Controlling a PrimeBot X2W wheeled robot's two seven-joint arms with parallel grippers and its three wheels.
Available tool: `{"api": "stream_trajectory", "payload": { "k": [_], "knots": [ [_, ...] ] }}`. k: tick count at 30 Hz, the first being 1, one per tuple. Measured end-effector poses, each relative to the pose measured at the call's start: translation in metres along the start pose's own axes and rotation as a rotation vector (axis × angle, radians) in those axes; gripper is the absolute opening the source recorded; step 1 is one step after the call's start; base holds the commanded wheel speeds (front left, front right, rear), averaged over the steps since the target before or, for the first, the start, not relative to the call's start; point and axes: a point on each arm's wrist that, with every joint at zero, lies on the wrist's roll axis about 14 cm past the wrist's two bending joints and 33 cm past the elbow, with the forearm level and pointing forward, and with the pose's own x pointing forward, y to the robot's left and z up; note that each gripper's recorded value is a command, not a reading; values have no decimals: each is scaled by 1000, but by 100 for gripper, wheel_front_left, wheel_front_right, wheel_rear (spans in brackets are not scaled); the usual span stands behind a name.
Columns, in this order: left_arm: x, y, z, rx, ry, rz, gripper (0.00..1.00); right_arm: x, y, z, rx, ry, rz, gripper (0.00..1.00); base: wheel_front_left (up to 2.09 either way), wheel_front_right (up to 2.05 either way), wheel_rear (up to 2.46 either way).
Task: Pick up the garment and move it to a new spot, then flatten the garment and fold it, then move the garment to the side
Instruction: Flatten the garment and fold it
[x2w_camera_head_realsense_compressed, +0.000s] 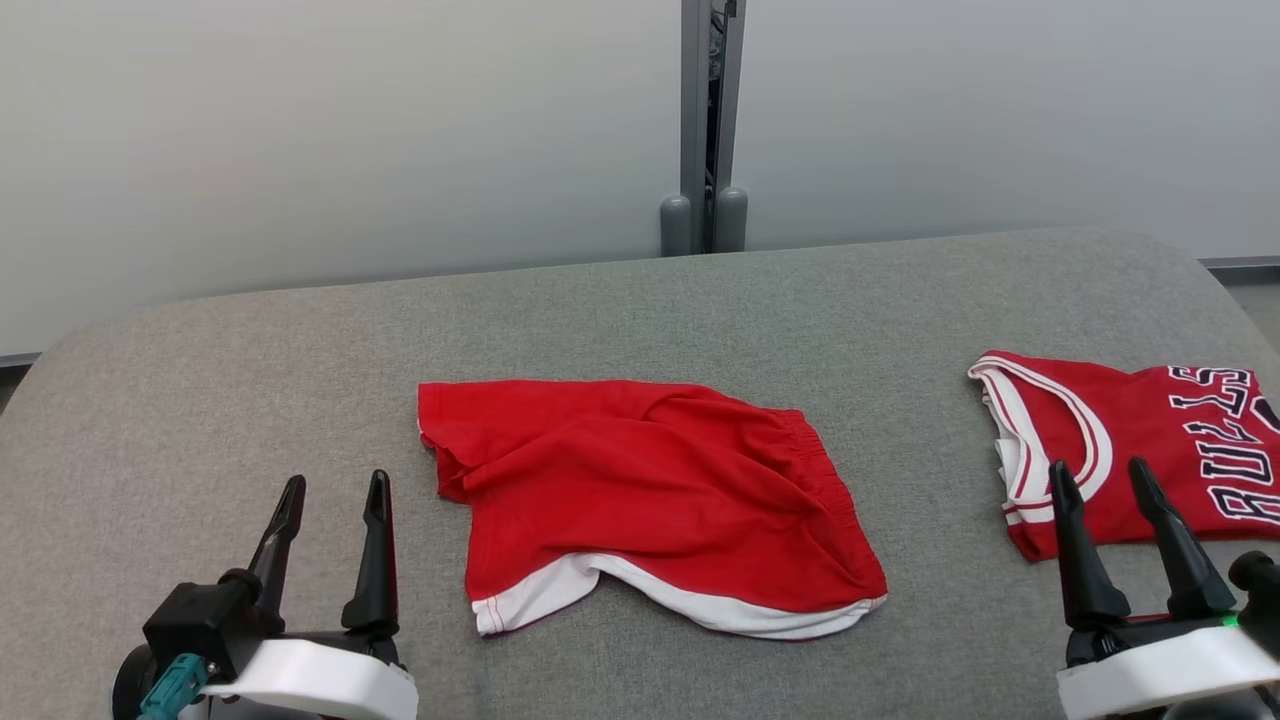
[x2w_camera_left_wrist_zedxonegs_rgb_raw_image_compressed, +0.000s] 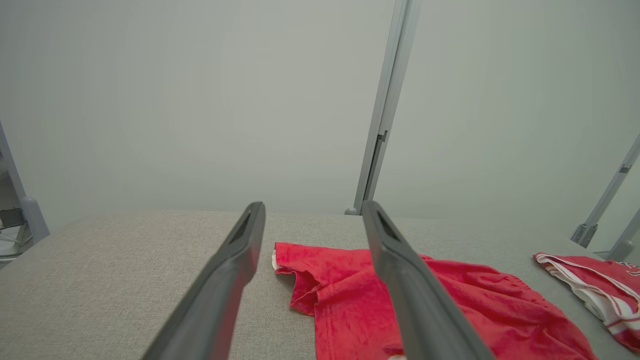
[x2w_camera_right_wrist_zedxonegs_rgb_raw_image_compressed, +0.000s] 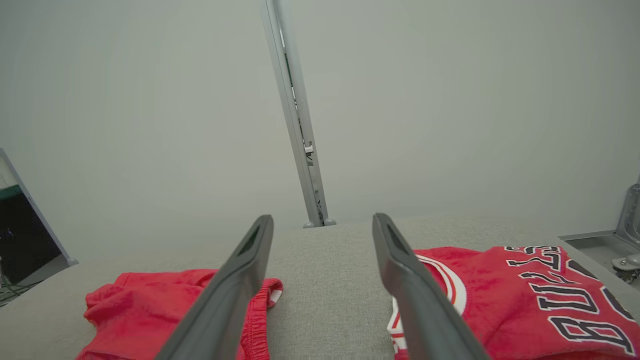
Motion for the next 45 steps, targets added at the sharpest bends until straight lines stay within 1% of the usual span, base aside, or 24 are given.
{"api": "stream_trajectory", "payload": {
  "k": [3, 6, 10, 13, 17, 24, 30, 39, 40, 41, 42, 43, 45],
  "knots": [
    [0, -1, -3, -9, 19, -1, 100, 0, 2, -4, -1, 24, 9, 100, 0, 0, 0],
    [1, -1, -11, -40, 65, 4, 100, -2, 8, -27, 5, 138, 39, 100, 0, 0, 0],
    [-7, -4, -52, -66, 277, -5, 100, -2, 12, -65, 14, 326, 65, 100, 0, 0, 0],
    [-9, -7, -69, -85, 368, -20, 100, -7, 21, -97, 36, 477, 91, 100, 0, 0, 0],
    [-11, -9, -95, -82, 507, -32, 100, -5, 28, -121, 51, 598, 117, 100, 0, 0, 0],
    [-13, -16, -132, -78, 675, -72, 100, 7, 38, -152, 56, 709, 152, 100, 0, 0, 0],
    [-14, -24, -155, -88, 765, -98, 100, 5, 49, -180, 75, 811, 188, 100, 0, 0, 0],
    [-13, -30, -175, -90, 830, -119, 100, 8, 55, -197, 95, 838, 199, 100, 0, 0, 0],
    [-12, -31, -175, -92, 831, -122, 100, 9, 56, -198, 97, 838, 201, 90, 0, 0, 0],
    [-12, -32, -177, -95, 835, -127, 71, 9, 57, -199, 97, 840, 203, 45, 0, 0, 0],
    [-12, -33, -178, -98, 841, -127, 37, 9, 58, -199, 99, 839, 206, 20, 0, 0, 0],
    [-11, -34, -178, -97, 840, -132, 0, 10, 58, -198, 100, 833, 207, 0, 0, 0, 0],
    [-9, -35, -177, -99, 831, -133, 0, 10, 60, -197, 103, 826, 212, 0, 0, 0, 0]
  ]
}}
